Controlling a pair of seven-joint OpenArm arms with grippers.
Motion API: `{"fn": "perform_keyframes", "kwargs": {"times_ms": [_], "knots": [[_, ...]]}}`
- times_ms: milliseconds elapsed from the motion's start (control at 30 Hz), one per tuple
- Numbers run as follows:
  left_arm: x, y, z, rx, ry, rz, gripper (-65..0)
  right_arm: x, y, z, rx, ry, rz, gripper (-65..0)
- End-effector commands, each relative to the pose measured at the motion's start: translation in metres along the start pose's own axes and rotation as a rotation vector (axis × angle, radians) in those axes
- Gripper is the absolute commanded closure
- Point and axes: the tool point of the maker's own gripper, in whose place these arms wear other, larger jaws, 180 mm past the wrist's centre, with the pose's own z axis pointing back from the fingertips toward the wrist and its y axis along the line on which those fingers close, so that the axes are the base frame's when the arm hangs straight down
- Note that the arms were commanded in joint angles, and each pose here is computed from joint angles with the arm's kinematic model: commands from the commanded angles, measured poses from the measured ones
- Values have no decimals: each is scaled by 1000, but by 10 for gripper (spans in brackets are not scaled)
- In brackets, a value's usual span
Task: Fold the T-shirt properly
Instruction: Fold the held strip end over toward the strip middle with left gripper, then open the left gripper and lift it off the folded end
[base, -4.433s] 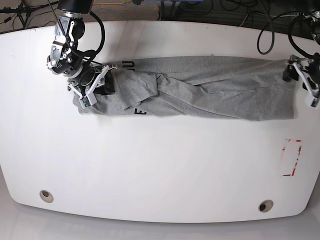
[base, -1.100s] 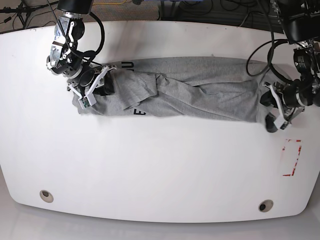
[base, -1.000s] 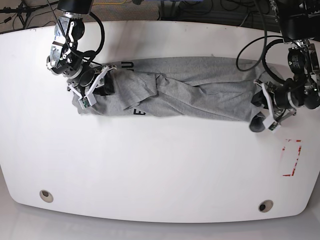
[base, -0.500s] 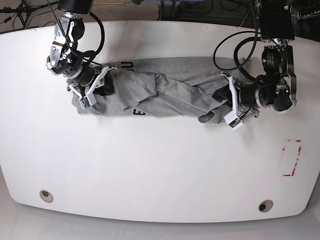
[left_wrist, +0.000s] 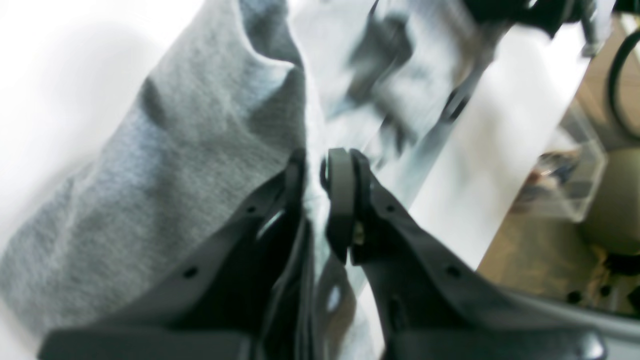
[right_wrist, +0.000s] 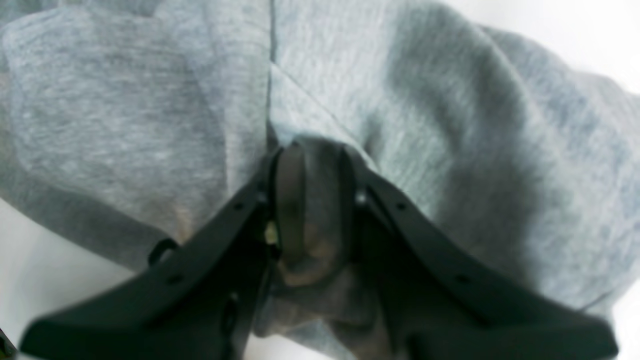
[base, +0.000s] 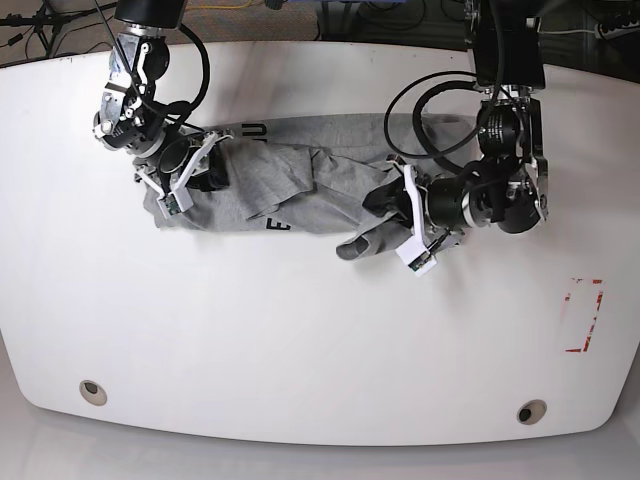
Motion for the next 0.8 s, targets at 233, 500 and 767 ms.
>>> {"fn": "perform_keyframes", "kwargs": {"times_ms": [233, 500, 767], "knots": [[7, 0, -4, -22, -28, 61, -67, 15, -2, 3, 0, -53, 11, -117], [22, -9, -11, -45, -63, 106, -242, 15, -2, 3, 0, -53, 11, -117], [61, -35, -23, -124, -156, 136, -306, 15, -2, 3, 0, -53, 11, -117]]}}
